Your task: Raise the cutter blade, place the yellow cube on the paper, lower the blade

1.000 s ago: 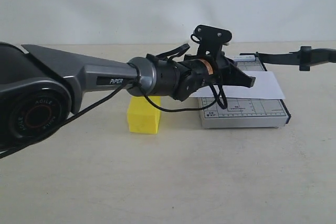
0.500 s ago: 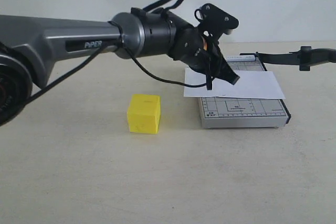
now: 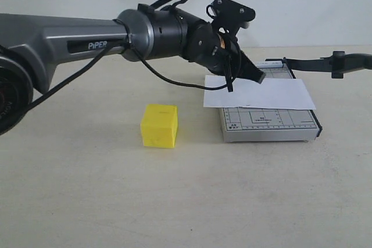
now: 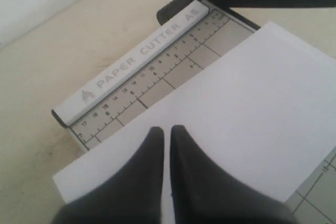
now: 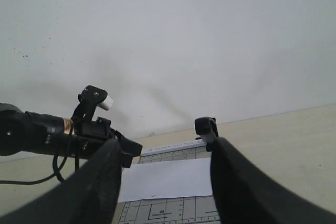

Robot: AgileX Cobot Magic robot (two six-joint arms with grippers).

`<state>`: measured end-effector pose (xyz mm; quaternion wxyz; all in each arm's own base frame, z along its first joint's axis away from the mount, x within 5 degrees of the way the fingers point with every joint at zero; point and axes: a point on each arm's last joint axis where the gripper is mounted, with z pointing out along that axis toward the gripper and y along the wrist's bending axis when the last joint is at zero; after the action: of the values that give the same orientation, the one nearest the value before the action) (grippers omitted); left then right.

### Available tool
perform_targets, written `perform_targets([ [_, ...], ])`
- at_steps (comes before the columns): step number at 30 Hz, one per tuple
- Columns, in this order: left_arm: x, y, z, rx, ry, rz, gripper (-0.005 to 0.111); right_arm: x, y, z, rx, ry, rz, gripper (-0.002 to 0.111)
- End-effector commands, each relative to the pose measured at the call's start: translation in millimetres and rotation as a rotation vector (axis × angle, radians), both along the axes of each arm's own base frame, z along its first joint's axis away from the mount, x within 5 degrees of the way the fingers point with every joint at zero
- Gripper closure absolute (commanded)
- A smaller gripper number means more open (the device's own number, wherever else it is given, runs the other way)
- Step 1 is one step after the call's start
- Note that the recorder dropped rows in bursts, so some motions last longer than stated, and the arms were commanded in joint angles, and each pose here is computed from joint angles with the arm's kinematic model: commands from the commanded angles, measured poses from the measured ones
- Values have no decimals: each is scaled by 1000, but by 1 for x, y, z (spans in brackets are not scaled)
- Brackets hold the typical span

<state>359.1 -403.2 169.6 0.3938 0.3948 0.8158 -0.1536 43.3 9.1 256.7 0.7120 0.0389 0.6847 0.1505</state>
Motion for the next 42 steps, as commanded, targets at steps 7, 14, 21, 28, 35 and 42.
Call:
perform_targets([
  [7, -1, 0, -21, 9, 88, 30, 102, 0, 0, 0, -4, -7, -2, 58],
  [14, 0, -2, -25, -5, 75, 29, 102, 0, 0, 0, -4, -7, -2, 58],
  [21, 1, -2, -38, 10, 89, 30, 102, 0, 0, 0, -4, -7, -2, 58],
  [28, 1, -5, -50, -21, 116, 51, 102, 0, 0, 0, -4, -7, -2, 58],
  [35, -2, -13, -57, -83, 132, 64, 102, 0, 0, 0, -4, -7, -2, 58],
  [42, -14, -28, -57, -147, 119, 49, 102, 0, 0, 0, -2, -6, -2, 58],
])
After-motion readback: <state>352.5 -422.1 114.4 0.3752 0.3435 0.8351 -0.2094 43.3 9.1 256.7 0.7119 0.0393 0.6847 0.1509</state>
